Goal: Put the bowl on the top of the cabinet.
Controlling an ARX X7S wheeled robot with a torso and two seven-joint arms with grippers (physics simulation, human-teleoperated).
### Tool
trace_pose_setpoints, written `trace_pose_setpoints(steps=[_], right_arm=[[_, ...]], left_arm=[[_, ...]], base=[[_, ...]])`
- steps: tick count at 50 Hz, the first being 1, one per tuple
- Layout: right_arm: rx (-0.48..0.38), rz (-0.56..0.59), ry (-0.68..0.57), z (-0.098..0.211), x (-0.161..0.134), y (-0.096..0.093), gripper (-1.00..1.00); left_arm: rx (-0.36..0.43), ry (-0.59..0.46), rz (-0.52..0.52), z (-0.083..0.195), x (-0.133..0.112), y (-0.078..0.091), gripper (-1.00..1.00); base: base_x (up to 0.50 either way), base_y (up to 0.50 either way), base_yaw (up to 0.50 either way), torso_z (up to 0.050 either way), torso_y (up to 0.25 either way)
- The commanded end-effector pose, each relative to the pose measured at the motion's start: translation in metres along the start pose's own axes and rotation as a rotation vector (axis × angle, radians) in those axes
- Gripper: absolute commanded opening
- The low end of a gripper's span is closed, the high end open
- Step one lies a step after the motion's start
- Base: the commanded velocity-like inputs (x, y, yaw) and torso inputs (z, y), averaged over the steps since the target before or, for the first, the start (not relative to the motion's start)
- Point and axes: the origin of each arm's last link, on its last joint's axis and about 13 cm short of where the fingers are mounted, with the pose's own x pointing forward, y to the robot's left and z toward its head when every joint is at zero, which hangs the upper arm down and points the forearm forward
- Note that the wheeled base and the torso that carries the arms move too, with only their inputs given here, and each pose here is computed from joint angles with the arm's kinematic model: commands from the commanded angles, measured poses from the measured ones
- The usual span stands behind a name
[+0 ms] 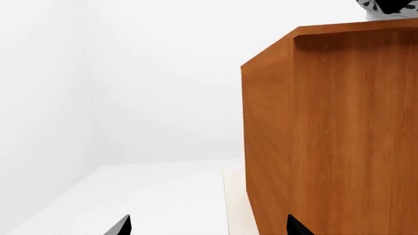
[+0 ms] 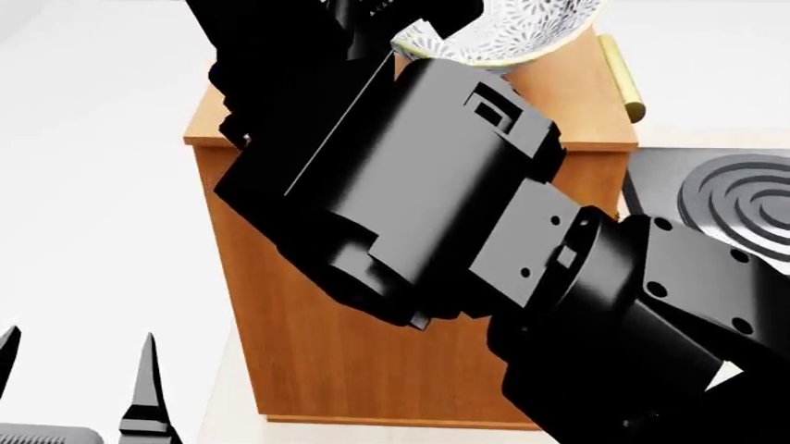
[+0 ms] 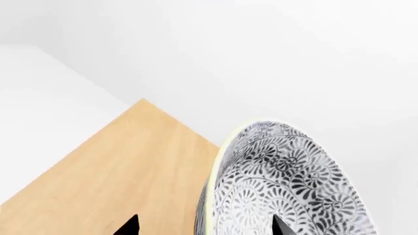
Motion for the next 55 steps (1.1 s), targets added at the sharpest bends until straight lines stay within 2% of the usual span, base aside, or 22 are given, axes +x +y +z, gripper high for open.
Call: trace_pose_setpoints(steps=[1, 14, 25, 31, 35, 37, 38, 41, 47, 55], right_arm=[[-0.004, 0.002, 0.011, -0.001, -0.006, -0.004, 1.00], [0.001, -0.019, -0.049, 0.016, -0.027, -0.019, 1.00], [0.016, -0.067, -0.144, 0.043, -0.064, -0.051, 1.00], [0.007, -0.083, -0.160, 0.044, -0.075, -0.058, 1.00], [0.001, -0.203, -0.155, 0.030, -0.093, -0.071, 1.00], [0.009, -0.194, -0.156, 0.023, -0.100, -0.075, 1.00], [0.007, -0.234, -0.165, 0.013, -0.105, -0.078, 1.00], [0.021, -0.246, -0.167, -0.010, -0.116, -0.082, 1.00], [0.035, -0.293, -0.218, -0.047, -0.145, -0.084, 1.00], [0.077, -0.279, -0.204, -0.091, -0.164, -0.073, 1.00]], left_arm=[[-0.003, 0.001, 0.004, -0.001, 0.000, 0.001, 1.00], [-0.004, -0.002, 0.003, 0.001, -0.001, 0.000, 1.00], [-0.001, -0.004, -0.001, 0.003, -0.001, -0.001, 1.00], [0.001, -0.006, -0.004, 0.004, -0.001, -0.002, 1.00], [0.002, -0.007, 0.001, 0.004, -0.001, 0.000, 1.00], [0.002, -0.007, 0.002, 0.004, -0.001, 0.000, 1.00], [0.002, -0.009, 0.001, 0.004, -0.001, -0.001, 1.00], [0.003, -0.010, 0.001, 0.005, -0.001, -0.001, 1.00], [0.004, -0.013, 0.005, 0.006, 0.000, -0.001, 1.00], [0.005, -0.017, 0.008, 0.007, -0.001, 0.000, 1.00]], base=[[0.00, 0.00, 0.00, 0.000, 0.000], [0.00, 0.00, 0.00, 0.000, 0.000], [0.00, 0.00, 0.00, 0.000, 0.000], [0.00, 0.00, 0.00, 0.000, 0.000], [0.00, 0.00, 0.00, 0.000, 0.000], [0.00, 0.00, 0.00, 0.000, 0.000], [0.00, 0.00, 0.00, 0.000, 0.000], [0.00, 0.00, 0.00, 0.000, 0.000], [0.00, 0.00, 0.00, 0.000, 0.000], [0.00, 0.00, 0.00, 0.000, 0.000]])
